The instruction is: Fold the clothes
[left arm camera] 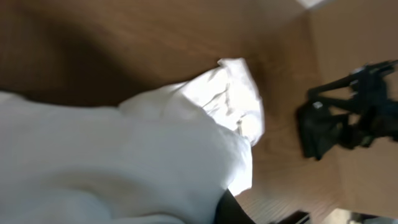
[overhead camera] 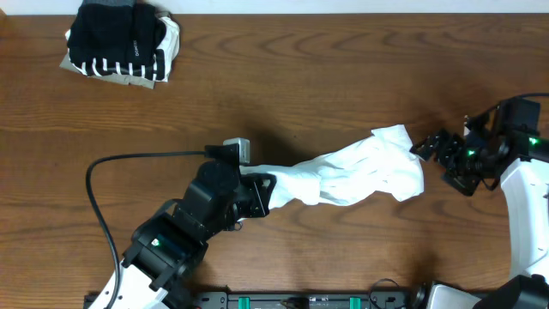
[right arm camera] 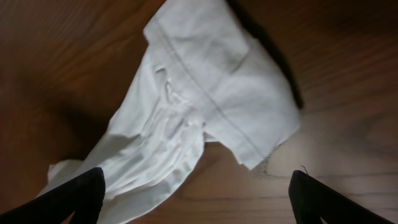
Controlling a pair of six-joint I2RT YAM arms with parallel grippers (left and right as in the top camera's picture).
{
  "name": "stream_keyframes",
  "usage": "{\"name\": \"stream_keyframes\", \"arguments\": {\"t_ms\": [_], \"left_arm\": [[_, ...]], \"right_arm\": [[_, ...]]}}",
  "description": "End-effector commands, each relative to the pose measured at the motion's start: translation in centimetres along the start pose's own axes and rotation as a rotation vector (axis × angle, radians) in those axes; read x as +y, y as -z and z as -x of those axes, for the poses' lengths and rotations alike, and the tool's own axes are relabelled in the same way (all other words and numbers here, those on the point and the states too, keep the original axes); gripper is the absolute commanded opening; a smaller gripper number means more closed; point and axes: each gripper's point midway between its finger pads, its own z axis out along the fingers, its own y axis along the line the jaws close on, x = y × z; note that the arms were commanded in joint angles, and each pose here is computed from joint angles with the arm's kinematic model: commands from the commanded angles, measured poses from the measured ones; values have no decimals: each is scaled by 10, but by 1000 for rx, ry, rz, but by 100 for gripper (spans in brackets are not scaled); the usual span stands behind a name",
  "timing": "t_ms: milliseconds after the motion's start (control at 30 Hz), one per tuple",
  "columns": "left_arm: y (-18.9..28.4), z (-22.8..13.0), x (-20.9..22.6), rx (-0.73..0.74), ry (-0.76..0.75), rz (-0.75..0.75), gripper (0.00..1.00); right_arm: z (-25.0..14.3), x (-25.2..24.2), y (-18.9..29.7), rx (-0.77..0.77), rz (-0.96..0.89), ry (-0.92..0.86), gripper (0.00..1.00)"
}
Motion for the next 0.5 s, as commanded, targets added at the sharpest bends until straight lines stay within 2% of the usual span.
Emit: {"name": "stream_keyframes", "arguments": {"t_ms": [0,67,467], "left_arm": [[-3,-2,8,15,7,43,13],[-8,-7,15,45,13,74,17],[-33,-26,38,155,40,177,17]], "right_arm": [[-4,15,3,0,39,50,93],[-4,17,2,0,42,61,93],[-5,20,0,-1,41,78,93]]}}
